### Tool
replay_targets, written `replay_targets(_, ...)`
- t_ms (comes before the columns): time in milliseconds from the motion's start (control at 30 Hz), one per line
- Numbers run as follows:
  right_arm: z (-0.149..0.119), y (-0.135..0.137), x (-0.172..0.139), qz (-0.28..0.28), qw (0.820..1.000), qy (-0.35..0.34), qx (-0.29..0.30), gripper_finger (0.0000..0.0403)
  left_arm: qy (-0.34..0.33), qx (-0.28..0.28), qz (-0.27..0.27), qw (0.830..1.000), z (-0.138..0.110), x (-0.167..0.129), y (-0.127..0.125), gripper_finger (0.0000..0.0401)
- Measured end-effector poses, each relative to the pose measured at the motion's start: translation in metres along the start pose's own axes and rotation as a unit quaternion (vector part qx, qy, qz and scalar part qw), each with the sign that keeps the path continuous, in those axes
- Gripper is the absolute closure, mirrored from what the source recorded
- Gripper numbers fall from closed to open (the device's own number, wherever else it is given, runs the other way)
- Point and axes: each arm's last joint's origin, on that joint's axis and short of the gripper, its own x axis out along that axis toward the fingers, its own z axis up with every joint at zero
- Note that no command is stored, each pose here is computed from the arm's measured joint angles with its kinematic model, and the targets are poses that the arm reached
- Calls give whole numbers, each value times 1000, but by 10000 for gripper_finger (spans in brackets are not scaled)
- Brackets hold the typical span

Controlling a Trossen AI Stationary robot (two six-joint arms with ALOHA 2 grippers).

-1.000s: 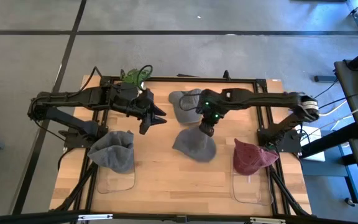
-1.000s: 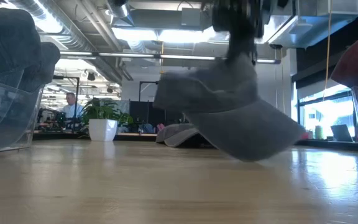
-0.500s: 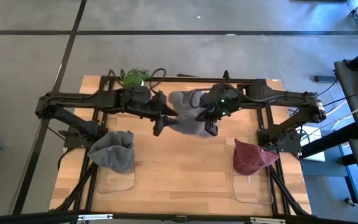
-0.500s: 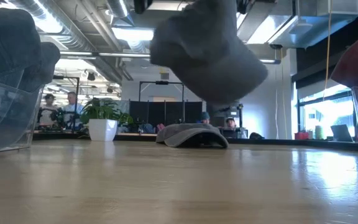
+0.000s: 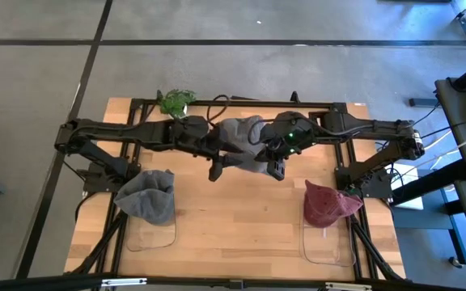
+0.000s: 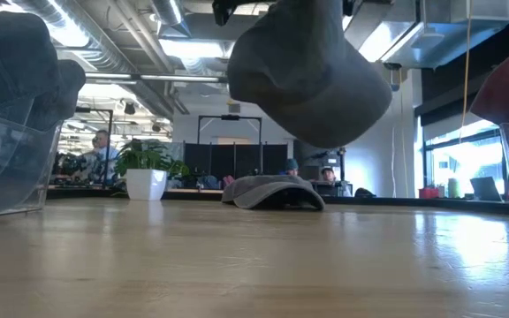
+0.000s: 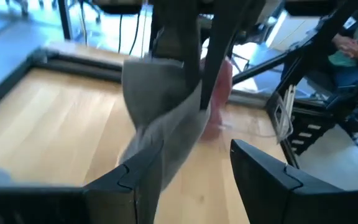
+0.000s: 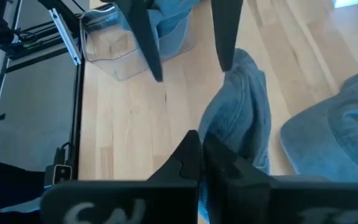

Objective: Pick & Place hat
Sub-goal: Put the blue cap into the left transparent bin

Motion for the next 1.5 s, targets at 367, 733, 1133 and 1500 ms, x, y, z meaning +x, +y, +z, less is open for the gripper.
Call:
replay_targets(367, 0, 0, 0, -7, 1000, -2, 4, 401, -31, 43, -10, 999, 5, 1, -3, 221)
replay_targets(733, 1, 7, 1, 4, 1000, -12, -7, 400, -19, 49, 19, 998, 2, 6, 2, 221)
replay_targets(1133, 1, 8, 1, 7, 1000, -16, -9, 401, 31, 36, 7, 999, -8, 9, 3, 233)
replay_targets(1500, 1, 8, 1, 7, 1000, -15, -9, 400, 51, 25, 14, 998, -12, 9, 4, 302)
